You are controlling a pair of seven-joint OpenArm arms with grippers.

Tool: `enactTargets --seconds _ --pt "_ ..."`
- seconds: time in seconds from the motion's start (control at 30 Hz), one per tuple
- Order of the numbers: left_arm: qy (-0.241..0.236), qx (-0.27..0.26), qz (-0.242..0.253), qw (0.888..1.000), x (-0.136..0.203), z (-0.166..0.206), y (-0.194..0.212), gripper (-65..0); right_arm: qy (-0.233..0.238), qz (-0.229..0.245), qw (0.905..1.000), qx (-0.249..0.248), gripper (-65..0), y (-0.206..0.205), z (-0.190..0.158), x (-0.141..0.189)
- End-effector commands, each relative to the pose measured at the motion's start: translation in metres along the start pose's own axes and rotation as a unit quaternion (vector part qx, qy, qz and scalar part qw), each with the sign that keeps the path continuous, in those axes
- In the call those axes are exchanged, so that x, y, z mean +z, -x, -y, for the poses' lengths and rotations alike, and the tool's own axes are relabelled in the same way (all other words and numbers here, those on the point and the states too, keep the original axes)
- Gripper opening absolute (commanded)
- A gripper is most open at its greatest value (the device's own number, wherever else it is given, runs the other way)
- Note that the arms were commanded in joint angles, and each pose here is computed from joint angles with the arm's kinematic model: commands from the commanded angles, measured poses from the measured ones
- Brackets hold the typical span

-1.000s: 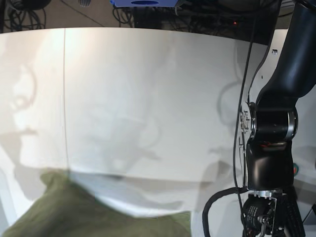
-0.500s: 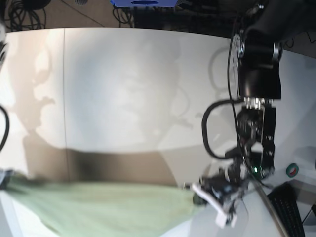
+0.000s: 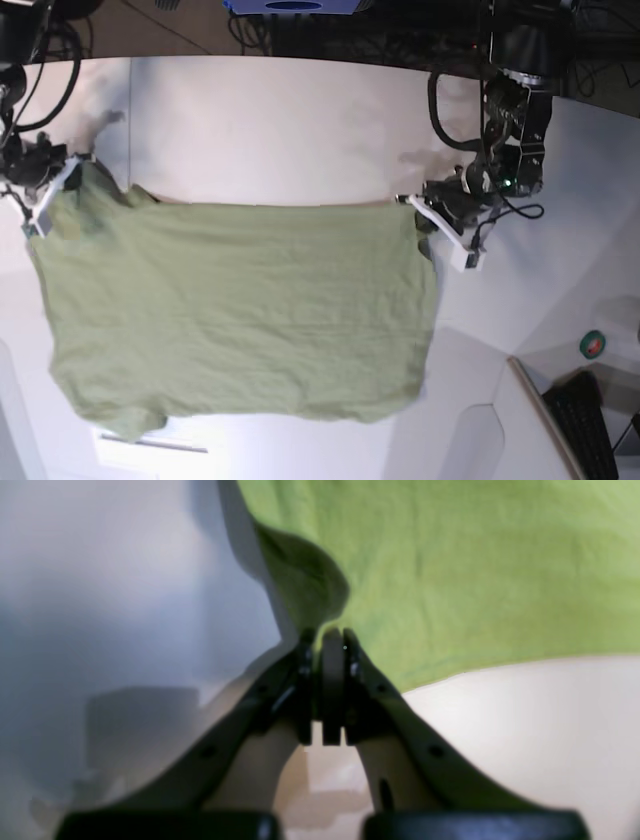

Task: Layout the t-shirt on the table in an organized manner, then fold the t-shirt properly
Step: 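Lift the shirt with both grippers and shake it flat, then lower the held shirt edge onto the table with both grippers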

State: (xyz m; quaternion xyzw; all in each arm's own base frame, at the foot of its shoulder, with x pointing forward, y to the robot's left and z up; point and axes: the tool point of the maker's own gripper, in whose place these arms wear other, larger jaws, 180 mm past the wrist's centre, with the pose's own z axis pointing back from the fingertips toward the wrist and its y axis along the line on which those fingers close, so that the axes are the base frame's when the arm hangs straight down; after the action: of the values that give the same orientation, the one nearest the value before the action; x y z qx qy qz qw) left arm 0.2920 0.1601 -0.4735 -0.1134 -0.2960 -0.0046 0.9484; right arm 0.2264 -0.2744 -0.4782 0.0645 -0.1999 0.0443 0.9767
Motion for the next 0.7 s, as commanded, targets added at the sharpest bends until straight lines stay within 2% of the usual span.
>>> enactTargets --seconds 0.0,0.1,0.33,0.43,0.5,0.67 --pt "0.003 -0.006 0.017 1.0 0.007 0.0 -0.008 -65.0 0.018 0.023 0.9996 0.0 -65.0 -0.01 0.015 0.013" --pt "0.007 -0.014 0.015 1.0 0.018 0.006 0.006 -65.0 0.027 0.02 0.9994 -0.007 -65.0 0.011 0.014 0.023" --pt "0.013 -0.026 -0.001 1.0 0.044 0.011 0.041 -65.0 0.035 -0.016 0.999 0.023 -65.0 0.062 0.002 0.046" --pt "-0.012 -0.005 0.01 1.0 0.062 -0.007 0.047 -65.0 0.027 -0.021 0.9991 0.027 -65.0 0.078 -0.016 0.053" --pt "-0.025 0.001 0.022 0.999 0.071 -0.016 0.042 -65.0 0.026 -0.019 0.999 0.032 -65.0 0.082 -0.023 0.058" --pt "-0.028 0.0 0.032 0.999 0.074 -0.018 0.034 -65.0 0.031 0.008 0.9981 0.052 -65.0 0.057 -0.03 0.067"
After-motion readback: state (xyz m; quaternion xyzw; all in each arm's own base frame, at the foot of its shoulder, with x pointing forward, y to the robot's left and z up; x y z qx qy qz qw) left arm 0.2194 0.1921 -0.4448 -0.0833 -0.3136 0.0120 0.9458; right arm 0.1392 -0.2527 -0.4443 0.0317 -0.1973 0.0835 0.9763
